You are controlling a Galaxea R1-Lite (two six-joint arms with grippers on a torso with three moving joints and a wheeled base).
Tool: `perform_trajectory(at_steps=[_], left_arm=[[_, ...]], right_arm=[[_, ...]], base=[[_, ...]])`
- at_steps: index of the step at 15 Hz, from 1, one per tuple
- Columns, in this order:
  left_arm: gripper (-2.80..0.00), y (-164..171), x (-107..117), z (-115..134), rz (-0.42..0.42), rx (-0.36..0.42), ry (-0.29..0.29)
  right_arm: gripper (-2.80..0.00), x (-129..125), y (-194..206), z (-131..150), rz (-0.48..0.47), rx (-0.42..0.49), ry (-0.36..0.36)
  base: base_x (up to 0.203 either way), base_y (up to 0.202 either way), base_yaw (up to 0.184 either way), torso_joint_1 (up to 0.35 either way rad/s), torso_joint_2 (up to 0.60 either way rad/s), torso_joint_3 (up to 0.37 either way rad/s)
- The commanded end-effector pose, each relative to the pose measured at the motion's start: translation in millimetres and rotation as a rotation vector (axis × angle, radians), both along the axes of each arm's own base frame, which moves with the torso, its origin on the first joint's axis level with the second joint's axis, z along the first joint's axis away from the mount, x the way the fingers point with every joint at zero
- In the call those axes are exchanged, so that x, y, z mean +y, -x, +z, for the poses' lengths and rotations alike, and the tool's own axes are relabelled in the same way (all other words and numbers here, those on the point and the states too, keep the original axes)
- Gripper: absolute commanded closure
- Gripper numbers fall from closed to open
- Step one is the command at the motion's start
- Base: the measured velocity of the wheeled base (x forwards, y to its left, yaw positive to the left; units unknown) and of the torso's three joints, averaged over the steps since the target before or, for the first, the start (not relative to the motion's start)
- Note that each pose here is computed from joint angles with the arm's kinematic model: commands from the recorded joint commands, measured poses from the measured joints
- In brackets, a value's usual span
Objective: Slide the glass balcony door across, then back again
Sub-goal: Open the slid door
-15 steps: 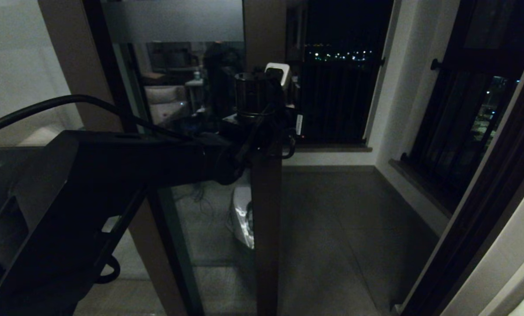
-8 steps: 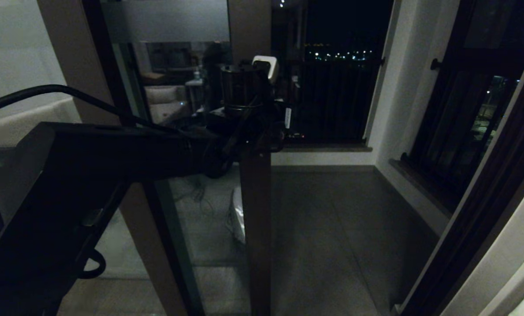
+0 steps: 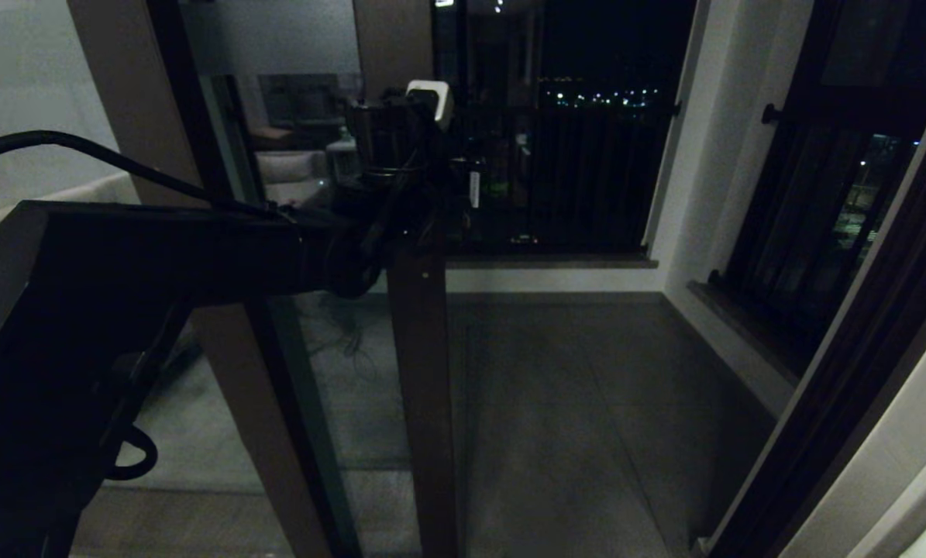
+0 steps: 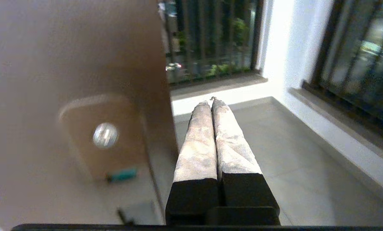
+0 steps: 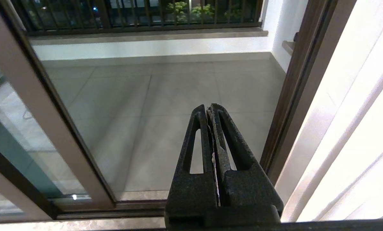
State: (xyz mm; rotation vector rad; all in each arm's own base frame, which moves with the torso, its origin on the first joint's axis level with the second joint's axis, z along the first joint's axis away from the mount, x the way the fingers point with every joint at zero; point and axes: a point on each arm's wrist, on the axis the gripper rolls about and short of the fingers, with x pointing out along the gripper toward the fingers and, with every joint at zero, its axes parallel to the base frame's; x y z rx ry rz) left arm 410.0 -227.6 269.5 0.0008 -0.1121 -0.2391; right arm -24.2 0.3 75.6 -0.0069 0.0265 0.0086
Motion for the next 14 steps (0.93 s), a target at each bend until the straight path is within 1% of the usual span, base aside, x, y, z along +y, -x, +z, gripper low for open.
perform_trajectory(at_steps=[1,8,13,14], left_arm=[[0.00,3,4,1,-0.003,0.005,-0.003],[0.00,18,14,15,0.000,-0.004,0.001],[0.00,30,21,16,0.003,0.016,-0.008],[0.00,32,23,18,0.011,0.006,-0.002]], right_arm=[[0.00,0,0,0,0.001,0.001,0.001],[0.00,0,0,0,0.001,0.001,0.001],[0.00,0,0,0,0.001,0.001,0.001],[0.00,0,0,0,0.001,0.001,0.001]], base=[[0.000,0.000,0.000,0.000,0.00,0.000],[0.000,0.000,0.000,0.000,0.00,0.000],[0.000,0.000,0.000,0.000,0.00,0.000],[0.000,0.000,0.000,0.000,0.00,0.000]])
